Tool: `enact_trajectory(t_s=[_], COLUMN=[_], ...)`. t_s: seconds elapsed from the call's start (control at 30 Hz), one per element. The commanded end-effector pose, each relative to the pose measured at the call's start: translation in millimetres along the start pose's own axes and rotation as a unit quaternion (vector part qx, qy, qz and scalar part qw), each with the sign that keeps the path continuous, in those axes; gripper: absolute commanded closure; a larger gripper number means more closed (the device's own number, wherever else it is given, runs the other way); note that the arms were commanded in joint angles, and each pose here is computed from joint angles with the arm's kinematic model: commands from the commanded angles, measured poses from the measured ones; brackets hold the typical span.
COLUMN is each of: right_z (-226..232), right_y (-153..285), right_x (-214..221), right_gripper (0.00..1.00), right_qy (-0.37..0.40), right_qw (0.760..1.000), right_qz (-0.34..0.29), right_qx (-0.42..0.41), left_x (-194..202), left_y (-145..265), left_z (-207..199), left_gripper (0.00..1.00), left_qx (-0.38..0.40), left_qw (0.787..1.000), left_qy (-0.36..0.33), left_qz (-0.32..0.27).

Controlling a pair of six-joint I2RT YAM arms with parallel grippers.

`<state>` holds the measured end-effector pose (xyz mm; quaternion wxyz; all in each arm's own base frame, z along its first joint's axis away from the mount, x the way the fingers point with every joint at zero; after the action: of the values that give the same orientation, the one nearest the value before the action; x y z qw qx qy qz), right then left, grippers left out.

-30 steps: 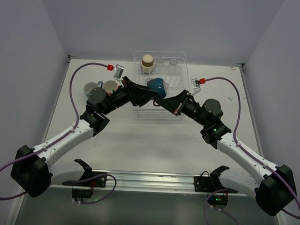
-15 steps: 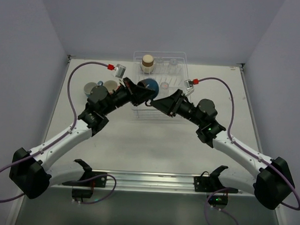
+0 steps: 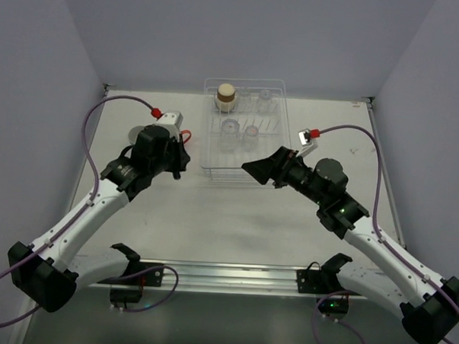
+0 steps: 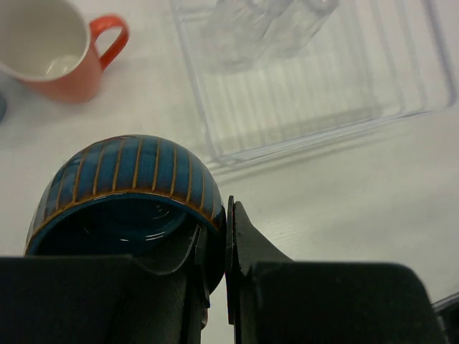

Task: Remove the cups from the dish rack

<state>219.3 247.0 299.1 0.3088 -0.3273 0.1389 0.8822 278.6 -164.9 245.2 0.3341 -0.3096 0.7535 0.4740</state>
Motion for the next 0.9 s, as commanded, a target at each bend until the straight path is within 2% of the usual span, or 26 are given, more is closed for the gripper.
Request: enact_trajectory(t_s=[0.0,0.17,0.57,0.6,0.73,0.77,0.8,0.87], right_z=[-26,-33,-46,-48,-55,-56,-57,-57], right_y=[8,5,-15,-16,-18,-19,-19,-21], right_x=[-3,-1,10,11,12,13,12,12], right_gripper=[0.02,0.02,0.02,0.02,0.02,0.02,0.02,0.02], right_qy=[0.064,0.084,0.108,0.109,0.114,0.115,0.116,0.118], right_qw=[0.994,0.990,0.982,0.981,0.979,0.978,0.978,0.977], right_qz=[0.008,0.025,0.052,0.052,0.054,0.054,0.054,0.055], right_qx=[0.088,0.108,0.145,0.149,0.162,0.164,0.165,0.166], left_x=[50,76,98,100,109,110,111,110], left_y=[5,-17,-66,-67,-69,-69,-69,-67], left_z=[60,99,139,142,152,153,155,157], left_gripper=[1.00,1.00,1.00,0.94,0.85,0.81,0.73,0.68], left_qx=[-0.086,-0.131,-0.150,-0.148,-0.158,-0.160,-0.164,-0.170], left_qw=[0.992,0.982,0.969,0.968,0.964,0.964,0.963,0.963], left_qy=[-0.020,-0.004,0.059,0.063,0.071,0.071,0.070,0.069], left_qz=[0.094,0.136,0.187,0.191,0.200,0.201,0.202,0.198])
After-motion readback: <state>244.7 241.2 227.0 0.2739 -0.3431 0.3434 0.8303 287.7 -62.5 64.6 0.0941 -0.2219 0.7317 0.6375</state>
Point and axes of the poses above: each gripper's point midway between its finger pads, its own y axis back along the fingers, its own z axis along the line the jaws close on, x = y × z, the point moved 2 cm from there along y, back along the fingers, and after that the axes turned 3 degrees about y, right-handed, at the moved point
